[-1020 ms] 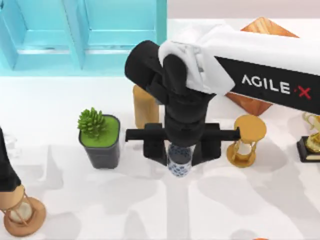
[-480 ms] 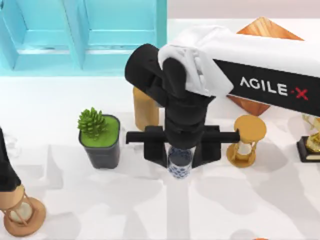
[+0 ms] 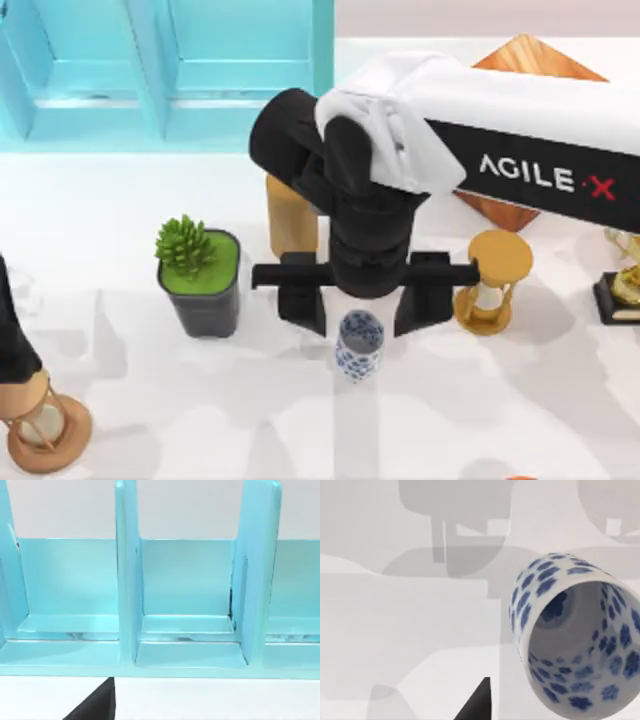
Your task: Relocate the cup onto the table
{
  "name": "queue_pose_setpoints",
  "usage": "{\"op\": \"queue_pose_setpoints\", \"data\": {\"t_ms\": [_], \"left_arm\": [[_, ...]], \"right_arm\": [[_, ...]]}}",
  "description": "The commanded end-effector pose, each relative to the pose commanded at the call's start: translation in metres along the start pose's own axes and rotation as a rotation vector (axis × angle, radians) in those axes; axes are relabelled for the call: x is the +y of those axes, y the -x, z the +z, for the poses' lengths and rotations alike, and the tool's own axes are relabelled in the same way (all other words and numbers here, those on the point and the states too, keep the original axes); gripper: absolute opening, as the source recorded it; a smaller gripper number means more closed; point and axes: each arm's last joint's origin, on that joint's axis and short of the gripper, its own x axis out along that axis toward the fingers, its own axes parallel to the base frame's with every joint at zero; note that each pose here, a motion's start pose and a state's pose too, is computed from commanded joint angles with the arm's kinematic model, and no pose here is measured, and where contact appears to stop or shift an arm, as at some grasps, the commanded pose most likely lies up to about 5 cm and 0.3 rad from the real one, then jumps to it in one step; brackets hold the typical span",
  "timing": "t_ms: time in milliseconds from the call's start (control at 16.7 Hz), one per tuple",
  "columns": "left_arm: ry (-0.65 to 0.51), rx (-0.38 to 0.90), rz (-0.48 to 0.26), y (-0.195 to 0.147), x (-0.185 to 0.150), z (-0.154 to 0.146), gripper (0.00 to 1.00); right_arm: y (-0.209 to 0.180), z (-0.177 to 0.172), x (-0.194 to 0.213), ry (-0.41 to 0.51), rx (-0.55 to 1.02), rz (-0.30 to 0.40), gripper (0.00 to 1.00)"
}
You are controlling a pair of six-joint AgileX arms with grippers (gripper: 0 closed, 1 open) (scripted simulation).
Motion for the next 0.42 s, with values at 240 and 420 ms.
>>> {"op": "queue_pose_setpoints", "data": {"t_ms": [240, 420], "left_arm": [[0.000, 0.000, 0.000, 0.0000, 0.0000, 0.0000, 1.00], [0.000, 0.000, 0.000, 0.0000, 0.0000, 0.0000, 1.00]], "right_arm": [[0.0000, 0.0000, 0.0000, 0.000, 0.000, 0.000, 1.00], [0.0000, 0.0000, 0.0000, 0.000, 0.000, 0.000, 1.00]]}}
